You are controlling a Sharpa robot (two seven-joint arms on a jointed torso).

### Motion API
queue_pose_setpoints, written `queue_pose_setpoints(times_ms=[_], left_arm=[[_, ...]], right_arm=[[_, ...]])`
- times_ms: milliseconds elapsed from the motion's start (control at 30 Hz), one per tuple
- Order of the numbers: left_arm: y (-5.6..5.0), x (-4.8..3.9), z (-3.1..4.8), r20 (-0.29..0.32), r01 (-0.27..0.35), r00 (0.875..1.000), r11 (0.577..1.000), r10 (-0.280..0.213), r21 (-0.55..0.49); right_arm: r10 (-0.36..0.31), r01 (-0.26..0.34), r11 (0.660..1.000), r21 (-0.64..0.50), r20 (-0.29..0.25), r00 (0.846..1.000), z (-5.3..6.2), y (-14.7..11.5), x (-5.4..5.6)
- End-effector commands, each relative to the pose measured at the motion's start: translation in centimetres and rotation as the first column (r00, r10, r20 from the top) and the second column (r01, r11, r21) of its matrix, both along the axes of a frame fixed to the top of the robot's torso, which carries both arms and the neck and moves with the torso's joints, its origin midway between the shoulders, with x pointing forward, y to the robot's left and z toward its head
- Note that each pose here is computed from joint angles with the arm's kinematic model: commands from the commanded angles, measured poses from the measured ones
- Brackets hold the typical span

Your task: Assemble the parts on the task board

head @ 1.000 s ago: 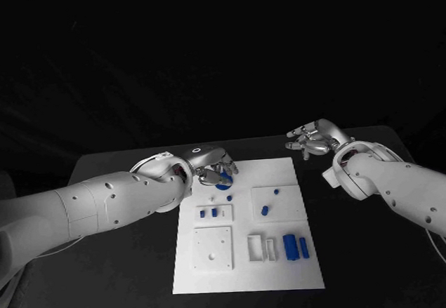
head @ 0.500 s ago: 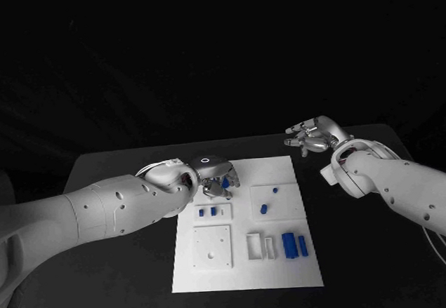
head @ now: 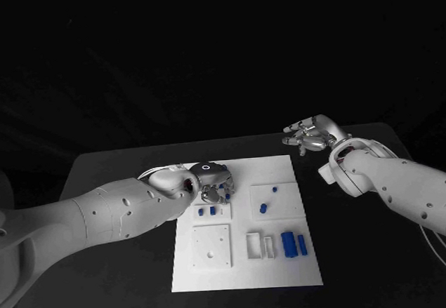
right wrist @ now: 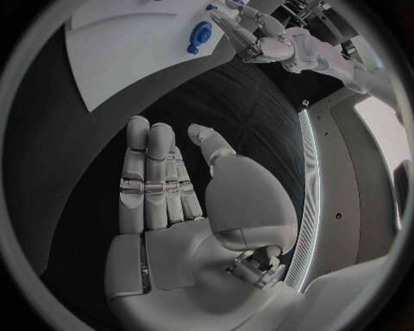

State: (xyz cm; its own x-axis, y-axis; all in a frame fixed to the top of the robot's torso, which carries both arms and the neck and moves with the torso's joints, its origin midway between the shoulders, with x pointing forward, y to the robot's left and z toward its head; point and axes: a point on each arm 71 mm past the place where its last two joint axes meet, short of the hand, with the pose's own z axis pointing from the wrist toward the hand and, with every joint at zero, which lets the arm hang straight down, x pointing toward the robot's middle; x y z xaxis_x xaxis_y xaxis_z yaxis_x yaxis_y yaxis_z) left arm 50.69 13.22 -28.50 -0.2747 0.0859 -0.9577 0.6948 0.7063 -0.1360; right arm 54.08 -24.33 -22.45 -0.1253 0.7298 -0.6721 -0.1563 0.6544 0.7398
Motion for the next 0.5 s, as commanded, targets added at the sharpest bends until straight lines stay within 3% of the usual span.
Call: queue_pose_setpoints(times_ms=[33,500], left_arm=[[-0.15,0.00,-0.08,0.048,0.012,0.999,1.000,-0.012,0.001],[-0.17,0.11,-0.22,0.065,-0.003,0.998,1.000,0.005,-0.030]], right_arm=[[0.004,-0.004,1.000,0.006,0.001,1.000,0.05,0.15,-0.01],[0.015,-0.015,1.000,0.006,-0.011,1.000,-0.02,0.44,0.00]])
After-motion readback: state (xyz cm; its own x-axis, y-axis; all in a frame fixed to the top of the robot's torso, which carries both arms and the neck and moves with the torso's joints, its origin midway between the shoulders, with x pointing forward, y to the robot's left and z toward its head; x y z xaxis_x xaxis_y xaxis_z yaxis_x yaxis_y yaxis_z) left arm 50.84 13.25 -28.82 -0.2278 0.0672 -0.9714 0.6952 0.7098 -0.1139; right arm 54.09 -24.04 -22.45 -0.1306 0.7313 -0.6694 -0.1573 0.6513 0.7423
